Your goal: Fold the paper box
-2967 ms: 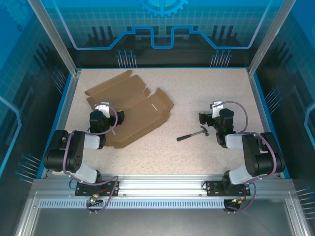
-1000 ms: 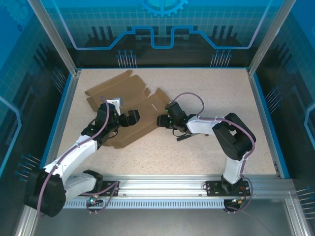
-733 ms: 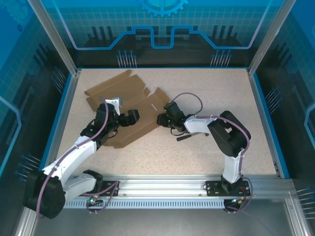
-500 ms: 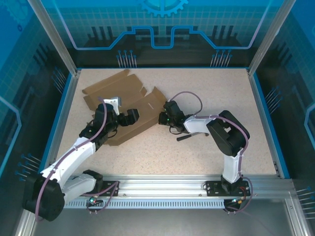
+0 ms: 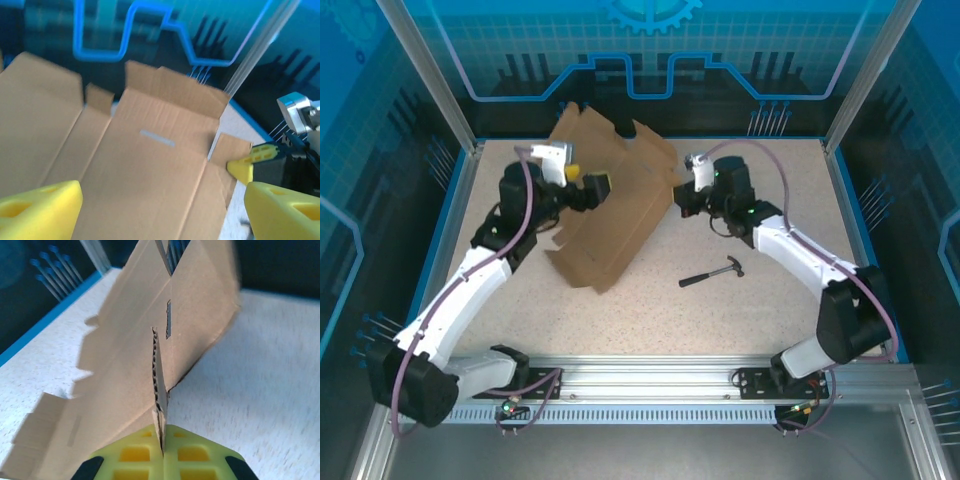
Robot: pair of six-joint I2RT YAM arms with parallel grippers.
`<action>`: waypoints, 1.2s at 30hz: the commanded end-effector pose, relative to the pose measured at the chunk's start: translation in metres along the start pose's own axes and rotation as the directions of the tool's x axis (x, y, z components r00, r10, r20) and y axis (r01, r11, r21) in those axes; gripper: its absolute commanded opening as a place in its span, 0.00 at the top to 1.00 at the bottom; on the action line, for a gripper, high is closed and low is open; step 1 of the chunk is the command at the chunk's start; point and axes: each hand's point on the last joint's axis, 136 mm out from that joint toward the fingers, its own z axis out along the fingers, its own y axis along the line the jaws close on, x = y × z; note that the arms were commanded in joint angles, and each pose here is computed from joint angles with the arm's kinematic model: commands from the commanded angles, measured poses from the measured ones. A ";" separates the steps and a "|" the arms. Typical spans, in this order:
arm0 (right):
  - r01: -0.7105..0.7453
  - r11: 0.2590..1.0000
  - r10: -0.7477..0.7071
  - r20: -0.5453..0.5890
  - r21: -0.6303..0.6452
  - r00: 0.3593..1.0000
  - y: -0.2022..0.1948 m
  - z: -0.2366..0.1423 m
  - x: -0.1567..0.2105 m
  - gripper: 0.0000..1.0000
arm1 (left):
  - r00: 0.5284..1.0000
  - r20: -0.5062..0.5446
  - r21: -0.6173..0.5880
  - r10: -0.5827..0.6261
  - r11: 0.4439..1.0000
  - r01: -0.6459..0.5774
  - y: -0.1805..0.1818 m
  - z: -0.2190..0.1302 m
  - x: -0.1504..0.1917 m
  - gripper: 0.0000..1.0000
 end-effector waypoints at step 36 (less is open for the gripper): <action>0.461 0.850 -0.459 0.069 -0.256 0.886 0.060 -0.068 -0.099 1.00 | 0.556 -0.031 0.528 0.831 0.486 -0.697 -0.072 0.038 -0.041 0.81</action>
